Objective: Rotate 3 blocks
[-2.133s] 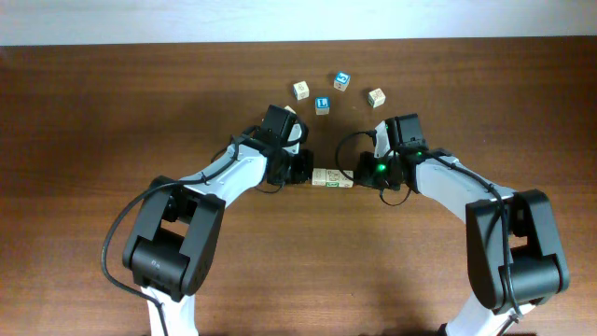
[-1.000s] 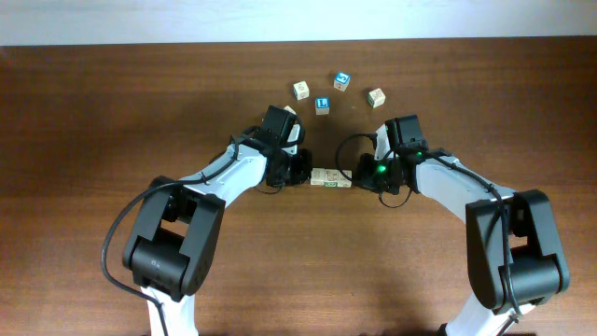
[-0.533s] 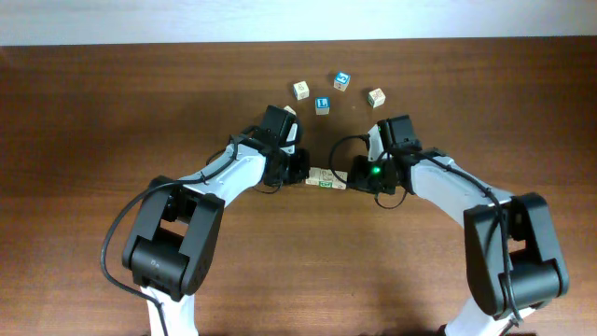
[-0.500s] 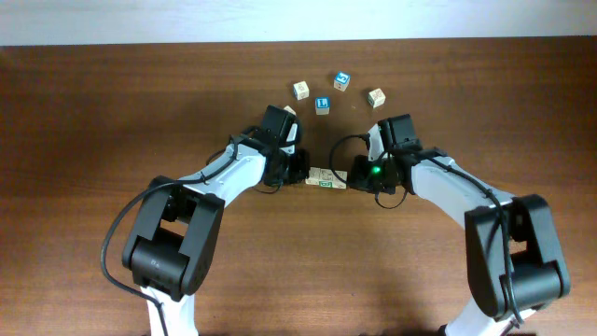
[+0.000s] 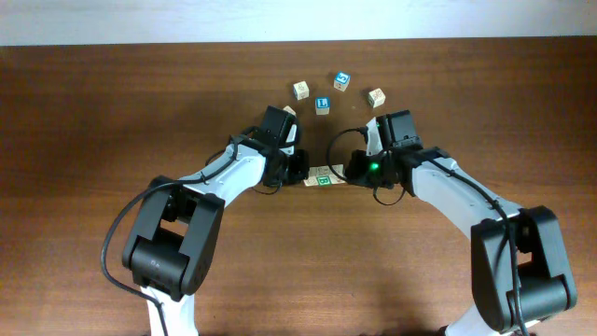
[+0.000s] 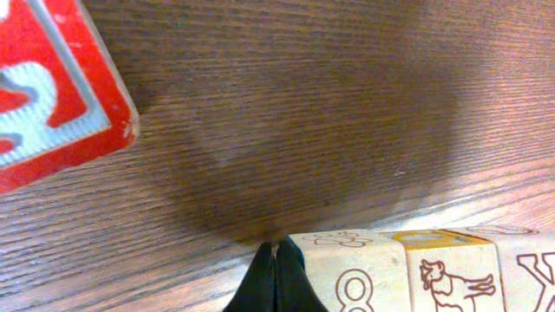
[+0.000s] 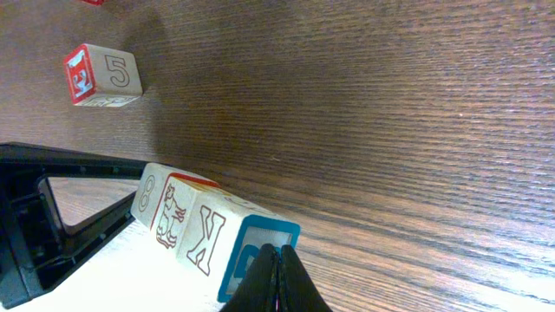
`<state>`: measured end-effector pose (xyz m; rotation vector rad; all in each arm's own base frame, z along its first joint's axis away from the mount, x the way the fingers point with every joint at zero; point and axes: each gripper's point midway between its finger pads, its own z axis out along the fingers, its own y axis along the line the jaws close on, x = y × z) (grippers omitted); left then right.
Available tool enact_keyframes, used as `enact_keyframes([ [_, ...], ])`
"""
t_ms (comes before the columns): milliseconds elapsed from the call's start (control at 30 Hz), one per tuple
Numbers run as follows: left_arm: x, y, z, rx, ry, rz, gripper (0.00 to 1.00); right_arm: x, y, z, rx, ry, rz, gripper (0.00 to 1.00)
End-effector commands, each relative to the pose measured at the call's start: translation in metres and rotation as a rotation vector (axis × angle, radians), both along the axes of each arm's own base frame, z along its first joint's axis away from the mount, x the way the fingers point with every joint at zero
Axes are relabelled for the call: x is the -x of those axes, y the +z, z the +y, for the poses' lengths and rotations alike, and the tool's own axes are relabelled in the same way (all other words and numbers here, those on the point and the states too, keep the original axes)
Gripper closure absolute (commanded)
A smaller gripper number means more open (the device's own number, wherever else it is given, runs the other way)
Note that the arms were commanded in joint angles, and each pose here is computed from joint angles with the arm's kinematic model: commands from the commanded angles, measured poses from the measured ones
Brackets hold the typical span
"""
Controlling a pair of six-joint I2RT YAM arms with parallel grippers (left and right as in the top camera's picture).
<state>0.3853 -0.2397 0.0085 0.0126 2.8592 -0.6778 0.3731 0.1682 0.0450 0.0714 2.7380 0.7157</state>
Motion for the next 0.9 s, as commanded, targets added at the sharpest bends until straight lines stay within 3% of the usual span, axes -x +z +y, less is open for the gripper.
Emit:
enact_keyframes([
  [0, 0.01, -0.001, -0.015, 0.054, -0.035, 0.035, 1.0, 0.003, 0.022, 0.032, -0.06, 0.085, -0.042, 0.96],
  [533, 0.02, -0.004, -0.012, 0.033, -0.062, 0.063, 1.0, 0.008, 0.027, 0.054, 0.116, 0.149, -0.109, 0.96],
  [867, 0.029, -0.007, -0.007, 0.013, -0.073, 0.099, 1.0, 0.012, 0.027, 0.061, 0.119, 0.17, -0.112, 0.96],
])
